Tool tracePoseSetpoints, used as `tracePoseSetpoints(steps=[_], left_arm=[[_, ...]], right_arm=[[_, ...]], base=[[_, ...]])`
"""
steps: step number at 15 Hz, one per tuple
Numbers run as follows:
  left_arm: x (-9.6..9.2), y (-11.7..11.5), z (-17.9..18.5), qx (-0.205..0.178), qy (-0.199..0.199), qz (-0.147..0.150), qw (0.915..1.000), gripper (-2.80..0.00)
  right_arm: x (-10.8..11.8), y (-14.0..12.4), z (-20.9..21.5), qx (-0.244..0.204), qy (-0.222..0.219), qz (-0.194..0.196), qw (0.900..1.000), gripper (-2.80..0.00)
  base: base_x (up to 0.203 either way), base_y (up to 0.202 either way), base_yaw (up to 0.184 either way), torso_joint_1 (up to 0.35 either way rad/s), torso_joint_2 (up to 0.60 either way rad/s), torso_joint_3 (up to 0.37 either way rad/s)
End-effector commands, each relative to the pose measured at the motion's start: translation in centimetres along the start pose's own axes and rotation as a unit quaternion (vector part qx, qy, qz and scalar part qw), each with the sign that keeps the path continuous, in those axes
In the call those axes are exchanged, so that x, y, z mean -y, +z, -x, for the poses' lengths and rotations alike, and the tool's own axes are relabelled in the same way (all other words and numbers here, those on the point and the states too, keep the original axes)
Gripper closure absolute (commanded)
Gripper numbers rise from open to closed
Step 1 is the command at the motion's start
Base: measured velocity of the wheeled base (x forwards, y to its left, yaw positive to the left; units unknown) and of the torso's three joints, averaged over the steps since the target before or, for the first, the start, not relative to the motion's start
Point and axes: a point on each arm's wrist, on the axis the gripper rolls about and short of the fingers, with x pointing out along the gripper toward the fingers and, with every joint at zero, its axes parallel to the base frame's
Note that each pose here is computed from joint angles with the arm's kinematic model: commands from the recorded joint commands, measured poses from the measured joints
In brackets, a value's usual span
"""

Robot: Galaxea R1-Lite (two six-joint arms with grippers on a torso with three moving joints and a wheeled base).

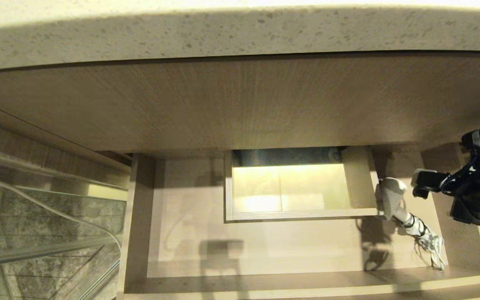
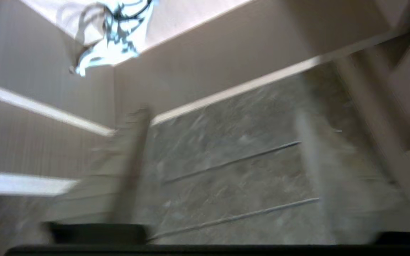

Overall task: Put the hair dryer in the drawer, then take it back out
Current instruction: Pull open the drawer, then take the hairdryer out

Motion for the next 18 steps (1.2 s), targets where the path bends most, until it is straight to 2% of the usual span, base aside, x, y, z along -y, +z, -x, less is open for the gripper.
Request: tracePoseSetpoints(steps=[1, 4, 8, 13, 16, 18], left_arm=[[0.0, -1.1, -0.1, -0.019, 0.0, 0.0, 0.9998, 0.0], [0.0, -1.1, -0.1, -0.019, 0.0, 0.0, 0.9998, 0.0], [0.0, -1.1, -0.1, -0.019, 0.0, 0.0, 0.9998, 0.0], [0.0, -1.1, -0.1, -0.019, 0.0, 0.0, 0.9998, 0.0], [0.0, -1.1, -0.1, -0.019, 0.0, 0.0, 0.9998, 0.0], [0.0, -1.1, -0.1, -0.019, 0.0, 0.0, 0.9998, 0.0]], right_arm=[[-1.3, -0.7, -0.3, -0.015, 0.02, 0.005, 1.0, 0.0], [-2.6, -1.6, -0.5, -0.035, 0.054, -0.013, 0.998, 0.0], [-2.4, -1.5, -0.4, -0.038, 0.05, -0.049, 0.997, 0.0], [-3.1, -0.8, -1.6, -0.043, 0.076, -0.117, 0.989, 0.0], [-4.2, -0.4, -3.1, -0.059, 0.104, -0.131, 0.984, 0.0], [-4.8, 0.0, -4.3, -0.067, 0.123, -0.127, 0.982, 0.0]], base=[[0.0, 0.0, 0.0, 0.0, 0.0, 0.0], [0.0, 0.0, 0.0, 0.0, 0.0, 0.0], [0.0, 0.0, 0.0, 0.0, 0.0, 0.0], [0.0, 0.0, 0.0, 0.0, 0.0, 0.0], [0.0, 0.0, 0.0, 0.0, 0.0, 0.0], [0.0, 0.0, 0.0, 0.0, 0.0, 0.0]])
